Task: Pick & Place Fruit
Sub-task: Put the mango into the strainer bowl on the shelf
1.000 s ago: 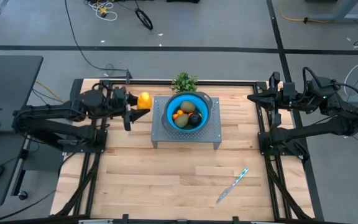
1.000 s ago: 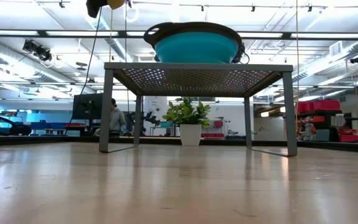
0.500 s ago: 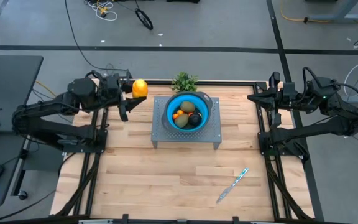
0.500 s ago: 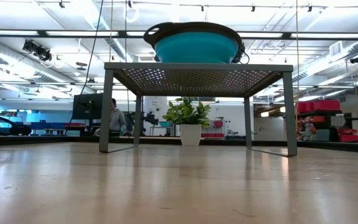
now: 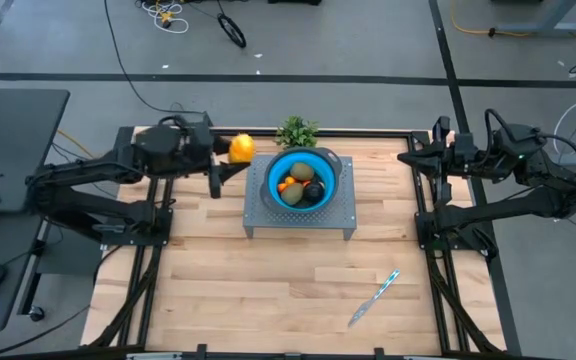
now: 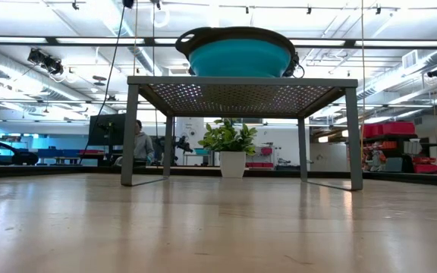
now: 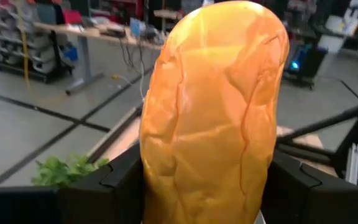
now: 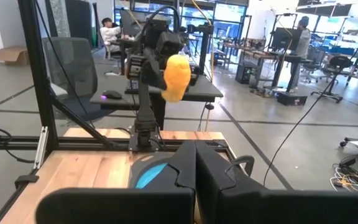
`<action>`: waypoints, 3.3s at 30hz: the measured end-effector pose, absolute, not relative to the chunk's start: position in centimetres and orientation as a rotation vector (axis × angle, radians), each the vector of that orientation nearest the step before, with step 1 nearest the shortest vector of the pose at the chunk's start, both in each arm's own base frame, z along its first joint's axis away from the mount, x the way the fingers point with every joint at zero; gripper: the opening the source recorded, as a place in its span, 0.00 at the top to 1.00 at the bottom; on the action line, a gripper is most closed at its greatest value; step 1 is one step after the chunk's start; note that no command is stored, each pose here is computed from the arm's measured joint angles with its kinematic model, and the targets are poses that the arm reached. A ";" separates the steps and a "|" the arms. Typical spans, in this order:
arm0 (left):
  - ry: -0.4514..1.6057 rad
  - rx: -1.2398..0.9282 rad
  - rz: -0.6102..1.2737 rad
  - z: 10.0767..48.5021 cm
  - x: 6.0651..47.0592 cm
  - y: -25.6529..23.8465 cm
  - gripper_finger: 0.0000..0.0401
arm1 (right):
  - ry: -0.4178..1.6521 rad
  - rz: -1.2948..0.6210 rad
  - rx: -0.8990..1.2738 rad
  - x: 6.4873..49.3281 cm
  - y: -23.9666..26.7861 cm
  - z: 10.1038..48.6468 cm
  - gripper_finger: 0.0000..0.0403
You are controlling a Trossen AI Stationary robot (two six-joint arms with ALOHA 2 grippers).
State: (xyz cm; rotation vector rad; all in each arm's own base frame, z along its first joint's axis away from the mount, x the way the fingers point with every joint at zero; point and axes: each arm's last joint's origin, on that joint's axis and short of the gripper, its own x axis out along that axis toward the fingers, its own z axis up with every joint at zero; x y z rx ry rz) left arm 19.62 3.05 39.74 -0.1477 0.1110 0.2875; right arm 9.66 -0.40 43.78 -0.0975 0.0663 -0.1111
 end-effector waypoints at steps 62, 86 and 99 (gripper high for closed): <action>0.132 -0.129 0.258 42.2 23.3 5.5 0.41 | 0.073 -0.110 -0.098 9.7 -0.4 43.7 1.00; 0.363 -0.200 0.132 36.1 30.3 6.6 0.40 | 0.073 -0.110 -0.098 9.7 -0.4 43.7 1.00; 0.394 -0.208 0.118 34.8 31.7 6.5 0.40 | 0.094 -0.109 -0.099 9.6 -0.4 43.5 1.00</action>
